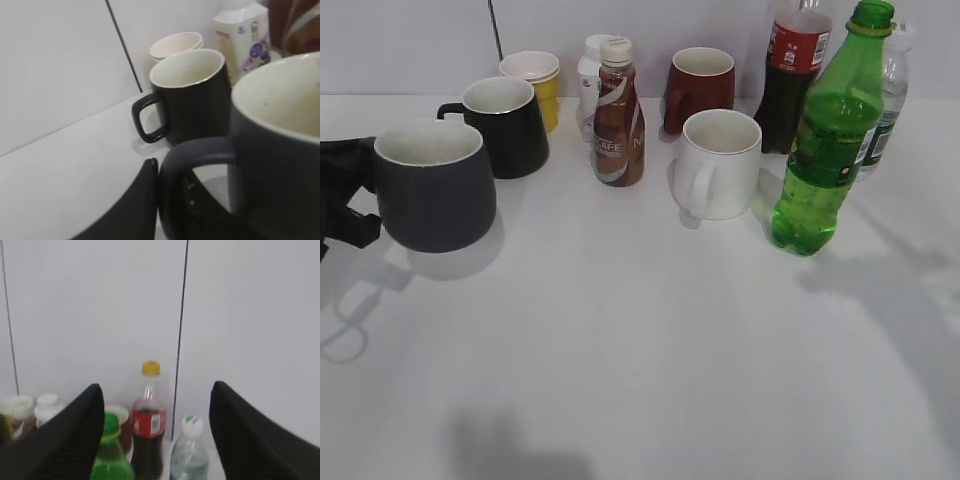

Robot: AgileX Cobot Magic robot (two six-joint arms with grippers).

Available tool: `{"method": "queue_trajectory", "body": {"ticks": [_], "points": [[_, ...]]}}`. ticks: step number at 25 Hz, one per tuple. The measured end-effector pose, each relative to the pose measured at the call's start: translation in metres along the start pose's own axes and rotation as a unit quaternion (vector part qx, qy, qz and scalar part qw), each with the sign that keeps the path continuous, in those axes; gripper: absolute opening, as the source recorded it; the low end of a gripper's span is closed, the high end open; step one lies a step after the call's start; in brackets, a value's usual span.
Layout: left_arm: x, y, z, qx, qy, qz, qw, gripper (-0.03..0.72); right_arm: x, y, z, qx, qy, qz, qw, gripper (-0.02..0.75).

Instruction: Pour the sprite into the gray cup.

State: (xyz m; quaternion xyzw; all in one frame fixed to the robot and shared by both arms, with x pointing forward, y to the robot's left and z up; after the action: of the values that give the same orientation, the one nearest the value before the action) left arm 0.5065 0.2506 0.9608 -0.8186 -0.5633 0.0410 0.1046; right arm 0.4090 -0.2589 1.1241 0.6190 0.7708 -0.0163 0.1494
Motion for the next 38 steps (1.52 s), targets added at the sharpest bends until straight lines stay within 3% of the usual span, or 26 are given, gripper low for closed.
{"method": "queue_trajectory", "body": {"ticks": [4, 11, 14, 18, 22, 33, 35, 38], "points": [[-0.002, -0.005, 0.002, 0.004, 0.000, 0.000, 1.000, 0.058, 0.013, 0.024, 0.052, 0.090, 0.039, -0.022, 0.995, 0.482], [-0.002, -0.007, 0.003, 0.007, 0.000, 0.000, 1.000, 0.058, 0.039, 0.008, 0.136, 0.175, 0.079, -0.051, 0.980, 0.481], [-0.003, -0.007, 0.002, 0.000, 0.000, 0.001, 1.000, 0.058, 0.051, 0.013, 0.147, 0.165, 0.052, -0.093, 0.981, 0.503], [-0.003, -0.007, 0.001, -0.002, 0.000, 0.001, 1.000, 0.058, 0.063, 0.021, 0.166, 0.170, 0.045, -0.132, 0.976, 0.594], [-0.003, -0.007, 0.000, -0.009, 0.000, 0.003, 1.000, 0.058, 0.067, 0.032, 0.187, 0.199, 0.060, -0.131, 0.969, 0.658], [-0.009, -0.006, -0.001, -0.011, 0.009, 0.019, 1.000, 0.058, 0.075, 0.102, 0.201, 0.170, 0.078, -0.149, 0.971, 0.662], [-0.017, -0.005, -0.002, -0.011, 0.014, 0.035, 0.999, 0.058, 0.077, 0.112, 0.204, 0.170, 0.092, -0.153, 0.969, 0.645], [-0.034, -0.004, 0.000, 0.004, 0.022, 0.066, 0.998, 0.058, 0.078, 0.116, 0.205, 0.170, 0.098, -0.154, 0.968, 0.463]]}}
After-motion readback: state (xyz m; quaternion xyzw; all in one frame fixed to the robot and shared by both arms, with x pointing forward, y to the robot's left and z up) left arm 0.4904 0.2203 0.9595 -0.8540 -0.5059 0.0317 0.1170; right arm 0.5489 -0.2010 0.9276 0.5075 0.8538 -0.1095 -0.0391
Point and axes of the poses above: a point on each arm's last joint axis where the gripper is mounted, y pointing out along that axis toward the gripper, x along the wrist's bending axis when the last joint is at zero, z = x × y, the point moved 2 cm from there along y, pointing out along that axis toward the gripper, and after that the axes turned 12 degrees about -y, right-handed, at the moved point
